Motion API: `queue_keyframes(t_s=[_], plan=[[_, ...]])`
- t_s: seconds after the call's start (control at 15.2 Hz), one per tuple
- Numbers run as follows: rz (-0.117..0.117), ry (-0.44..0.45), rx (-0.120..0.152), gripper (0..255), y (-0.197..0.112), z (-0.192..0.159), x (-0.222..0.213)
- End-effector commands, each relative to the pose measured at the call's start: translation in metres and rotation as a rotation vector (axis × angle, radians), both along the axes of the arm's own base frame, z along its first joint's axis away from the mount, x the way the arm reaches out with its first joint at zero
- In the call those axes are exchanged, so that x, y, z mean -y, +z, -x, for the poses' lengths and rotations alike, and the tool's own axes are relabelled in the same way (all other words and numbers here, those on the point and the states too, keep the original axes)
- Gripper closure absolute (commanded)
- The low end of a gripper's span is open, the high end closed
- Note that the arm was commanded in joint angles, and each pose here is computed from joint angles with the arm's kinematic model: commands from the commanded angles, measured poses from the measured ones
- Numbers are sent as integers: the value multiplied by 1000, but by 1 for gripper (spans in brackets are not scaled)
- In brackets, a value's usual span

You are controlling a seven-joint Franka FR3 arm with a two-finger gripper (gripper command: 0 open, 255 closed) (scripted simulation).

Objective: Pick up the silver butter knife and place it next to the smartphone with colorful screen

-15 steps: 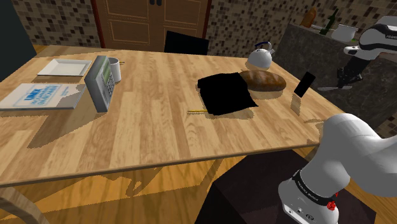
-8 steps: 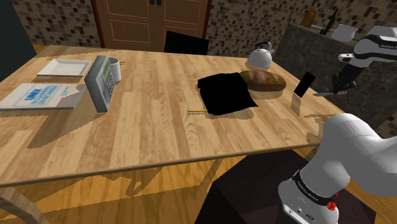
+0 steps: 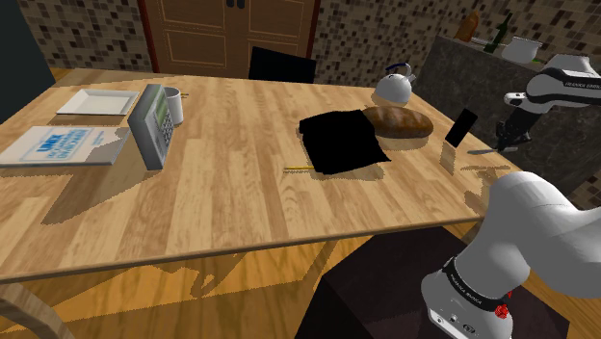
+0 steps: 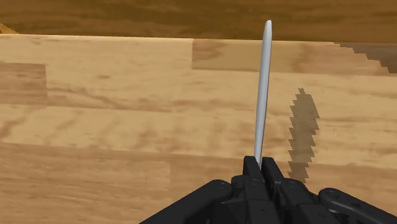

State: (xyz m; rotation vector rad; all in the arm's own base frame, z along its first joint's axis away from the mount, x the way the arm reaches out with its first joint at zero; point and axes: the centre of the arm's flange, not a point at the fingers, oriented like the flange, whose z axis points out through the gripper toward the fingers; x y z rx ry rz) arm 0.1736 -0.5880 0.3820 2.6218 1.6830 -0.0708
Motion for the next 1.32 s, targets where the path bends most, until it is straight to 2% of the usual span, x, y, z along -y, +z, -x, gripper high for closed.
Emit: queue_keyframes(t_s=[0.0, 0.53, 0.59, 0.92, 1.19, 1.25], plan=[[0, 0, 0, 255, -13, 0, 1], [0, 0, 0, 255, -13, 0, 1], [0, 0, 0, 0, -13, 0, 1], [0, 0, 0, 0, -13, 0, 1], [0, 0, 0, 0, 37, -1, -1], [0, 0, 0, 0, 37, -1, -1]])
